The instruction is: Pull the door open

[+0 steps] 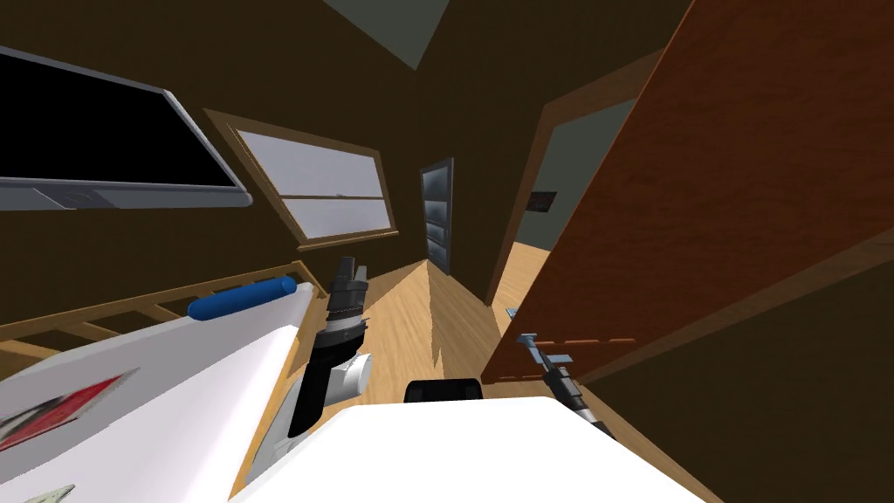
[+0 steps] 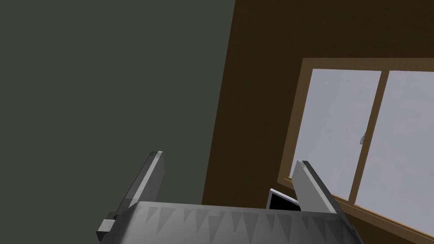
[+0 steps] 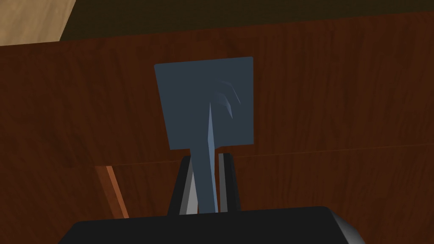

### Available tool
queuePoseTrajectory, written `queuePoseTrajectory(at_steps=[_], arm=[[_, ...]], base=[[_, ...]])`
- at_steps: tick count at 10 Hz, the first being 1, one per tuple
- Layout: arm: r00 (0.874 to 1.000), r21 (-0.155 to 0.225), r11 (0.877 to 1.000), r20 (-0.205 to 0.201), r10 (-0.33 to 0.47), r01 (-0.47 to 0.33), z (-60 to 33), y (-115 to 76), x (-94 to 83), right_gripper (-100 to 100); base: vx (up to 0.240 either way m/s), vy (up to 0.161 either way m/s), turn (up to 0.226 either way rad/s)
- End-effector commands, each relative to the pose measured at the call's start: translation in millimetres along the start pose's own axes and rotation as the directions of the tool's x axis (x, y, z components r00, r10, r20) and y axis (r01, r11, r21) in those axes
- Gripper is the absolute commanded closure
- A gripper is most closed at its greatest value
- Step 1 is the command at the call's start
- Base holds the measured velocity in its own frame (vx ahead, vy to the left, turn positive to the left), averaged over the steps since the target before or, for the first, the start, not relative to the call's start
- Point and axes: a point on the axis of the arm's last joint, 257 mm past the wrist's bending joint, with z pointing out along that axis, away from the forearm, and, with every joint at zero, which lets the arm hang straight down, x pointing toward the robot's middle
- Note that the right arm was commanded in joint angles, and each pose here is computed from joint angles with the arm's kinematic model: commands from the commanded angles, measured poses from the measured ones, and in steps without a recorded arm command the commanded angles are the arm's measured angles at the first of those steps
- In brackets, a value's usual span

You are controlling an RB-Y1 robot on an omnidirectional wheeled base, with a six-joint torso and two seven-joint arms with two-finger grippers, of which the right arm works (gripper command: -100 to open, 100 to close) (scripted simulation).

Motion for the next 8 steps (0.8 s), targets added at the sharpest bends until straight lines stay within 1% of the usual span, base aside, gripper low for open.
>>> queuePoseTrajectory(at_steps=[1,3,4,5,7,8], arm=[[1.0,-0.002,1.0,-0.001,-0.002,0.002,-0.2,1.2,-2.0,100],[1.0,-0.003,1.0,-0.005,-0.003,0.003,0.7,1.6,-2.5,100],[1.0,-0.001,1.0,-0.009,0.001,-0.001,1.2,-0.3,1.0,100],[1.0,0.003,1.0,-0.014,0.003,-0.003,6.9,-2.9,8.6,100],[1.0,0.003,1.0,-0.017,0.003,-0.003,11.8,-4.0,13.7,100],[1.0,0.004,1.0,-0.021,0.003,-0.003,17.9,-5.2,20.1,100]], base=[[-0.211,-0.053,0.135],[-0.181,-0.063,0.106],[-0.074,-0.02,0.033],[-0.122,-0.021,0.042],[-0.177,-0.037,0.052],[-0.19,-0.062,0.06]])
